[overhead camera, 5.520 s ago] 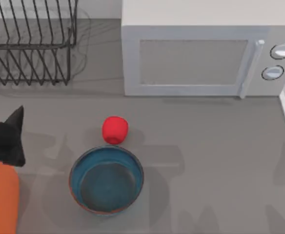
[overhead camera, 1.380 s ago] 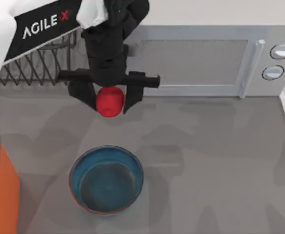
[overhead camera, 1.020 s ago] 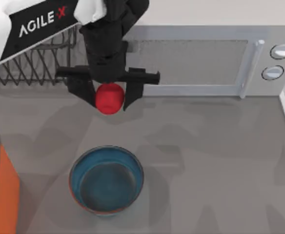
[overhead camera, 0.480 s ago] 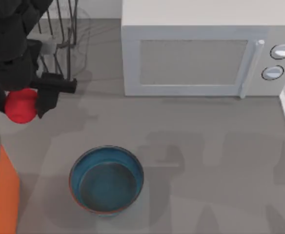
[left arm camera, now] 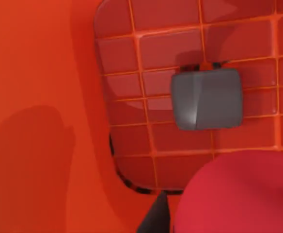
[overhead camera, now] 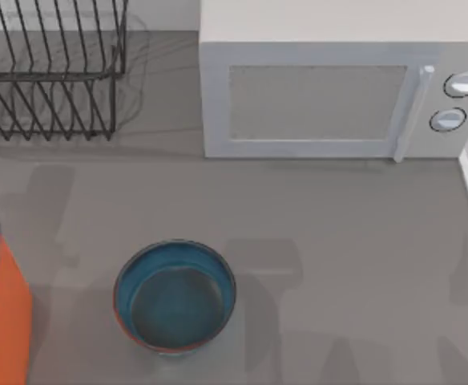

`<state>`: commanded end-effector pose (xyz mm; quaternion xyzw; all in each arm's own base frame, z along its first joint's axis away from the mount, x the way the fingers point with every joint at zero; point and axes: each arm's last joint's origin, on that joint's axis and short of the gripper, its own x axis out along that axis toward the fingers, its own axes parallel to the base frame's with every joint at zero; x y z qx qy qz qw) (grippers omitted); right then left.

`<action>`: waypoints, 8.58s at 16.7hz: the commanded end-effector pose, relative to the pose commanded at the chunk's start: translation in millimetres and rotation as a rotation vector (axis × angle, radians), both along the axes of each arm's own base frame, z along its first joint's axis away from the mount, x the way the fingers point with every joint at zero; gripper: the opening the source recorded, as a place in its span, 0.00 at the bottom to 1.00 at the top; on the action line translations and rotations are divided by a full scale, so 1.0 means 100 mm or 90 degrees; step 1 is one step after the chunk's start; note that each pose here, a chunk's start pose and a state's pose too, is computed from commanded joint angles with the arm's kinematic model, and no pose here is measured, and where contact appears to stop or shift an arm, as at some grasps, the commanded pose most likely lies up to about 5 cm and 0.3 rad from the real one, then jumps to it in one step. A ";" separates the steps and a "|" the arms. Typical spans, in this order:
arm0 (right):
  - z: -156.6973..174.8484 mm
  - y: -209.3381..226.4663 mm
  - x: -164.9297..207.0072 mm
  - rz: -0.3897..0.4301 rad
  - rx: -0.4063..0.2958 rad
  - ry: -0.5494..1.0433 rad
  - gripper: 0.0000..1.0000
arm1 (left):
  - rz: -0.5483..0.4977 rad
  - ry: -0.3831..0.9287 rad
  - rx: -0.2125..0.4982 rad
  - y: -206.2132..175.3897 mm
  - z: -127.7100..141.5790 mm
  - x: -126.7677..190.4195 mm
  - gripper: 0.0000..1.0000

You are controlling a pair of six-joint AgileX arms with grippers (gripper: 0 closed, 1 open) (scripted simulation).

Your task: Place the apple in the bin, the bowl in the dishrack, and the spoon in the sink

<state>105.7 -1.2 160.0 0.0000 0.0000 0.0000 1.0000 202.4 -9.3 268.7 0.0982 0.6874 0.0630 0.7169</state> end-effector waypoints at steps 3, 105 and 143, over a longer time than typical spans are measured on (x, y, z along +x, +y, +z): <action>0.00 0.00 0.00 0.000 0.000 0.000 1.00 | 0.001 0.001 0.004 0.03 -0.01 -0.04 0.00; 0.00 0.00 0.00 0.000 0.000 0.000 1.00 | 0.020 0.029 -0.145 -2.62 -0.46 0.49 1.00; 0.00 0.00 0.00 0.000 0.000 0.000 1.00 | 0.018 0.026 -0.148 -2.65 -1.29 0.50 0.00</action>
